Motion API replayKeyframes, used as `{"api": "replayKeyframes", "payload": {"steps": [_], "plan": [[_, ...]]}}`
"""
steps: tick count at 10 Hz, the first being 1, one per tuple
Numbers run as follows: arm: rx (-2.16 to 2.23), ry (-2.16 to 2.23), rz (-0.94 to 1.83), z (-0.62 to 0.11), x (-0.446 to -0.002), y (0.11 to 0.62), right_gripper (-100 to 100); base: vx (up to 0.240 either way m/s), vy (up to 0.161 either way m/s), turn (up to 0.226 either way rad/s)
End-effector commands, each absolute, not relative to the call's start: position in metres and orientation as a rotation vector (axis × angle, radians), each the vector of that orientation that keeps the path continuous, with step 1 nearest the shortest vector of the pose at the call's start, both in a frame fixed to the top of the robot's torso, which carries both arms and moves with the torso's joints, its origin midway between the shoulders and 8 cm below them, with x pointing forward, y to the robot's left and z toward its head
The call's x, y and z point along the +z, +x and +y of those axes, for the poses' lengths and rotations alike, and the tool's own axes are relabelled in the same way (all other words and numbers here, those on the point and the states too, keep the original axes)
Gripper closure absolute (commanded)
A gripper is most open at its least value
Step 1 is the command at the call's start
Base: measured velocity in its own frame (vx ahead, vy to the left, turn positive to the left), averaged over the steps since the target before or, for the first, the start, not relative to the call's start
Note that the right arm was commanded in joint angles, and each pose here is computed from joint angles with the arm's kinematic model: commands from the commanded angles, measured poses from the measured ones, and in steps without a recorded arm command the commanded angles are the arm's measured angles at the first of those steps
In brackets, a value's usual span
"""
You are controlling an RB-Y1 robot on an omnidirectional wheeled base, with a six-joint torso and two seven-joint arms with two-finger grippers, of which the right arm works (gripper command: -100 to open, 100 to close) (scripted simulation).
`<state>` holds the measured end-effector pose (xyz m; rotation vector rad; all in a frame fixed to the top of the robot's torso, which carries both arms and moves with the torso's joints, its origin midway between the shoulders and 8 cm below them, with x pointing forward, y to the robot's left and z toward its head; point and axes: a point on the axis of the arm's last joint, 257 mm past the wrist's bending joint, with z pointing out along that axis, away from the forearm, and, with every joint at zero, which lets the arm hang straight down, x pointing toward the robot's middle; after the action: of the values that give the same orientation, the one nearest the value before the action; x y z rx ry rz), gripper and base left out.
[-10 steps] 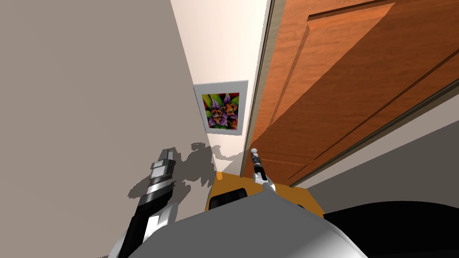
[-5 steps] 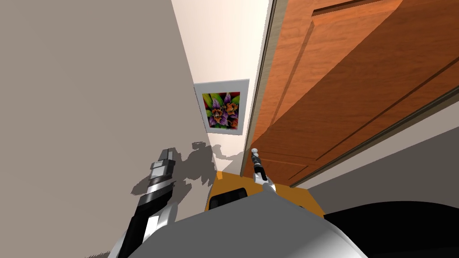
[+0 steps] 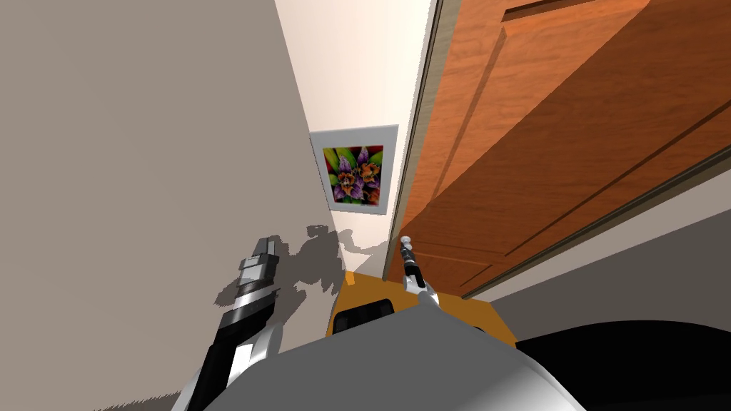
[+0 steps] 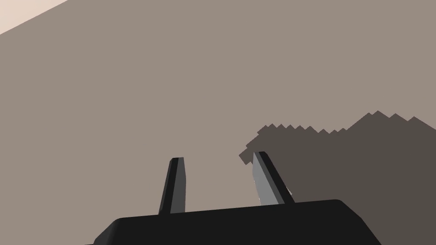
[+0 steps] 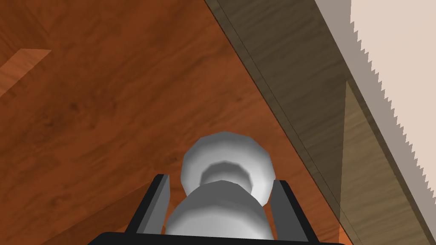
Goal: Pull the door open
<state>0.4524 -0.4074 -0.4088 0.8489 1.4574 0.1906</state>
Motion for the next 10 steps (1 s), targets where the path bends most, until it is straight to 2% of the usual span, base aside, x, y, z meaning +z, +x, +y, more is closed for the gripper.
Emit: {"api": "replayKeyframes", "payload": {"steps": [1,10], "plan": [[0.207,0.887,1.425,-0.4223,-0.407,0.4491,100,-0.015,-0.008,0.027],[0.344,1.001,1.346,-0.4206,-0.4055,0.4505,100,-0.015,-0.004,0.013]]}}
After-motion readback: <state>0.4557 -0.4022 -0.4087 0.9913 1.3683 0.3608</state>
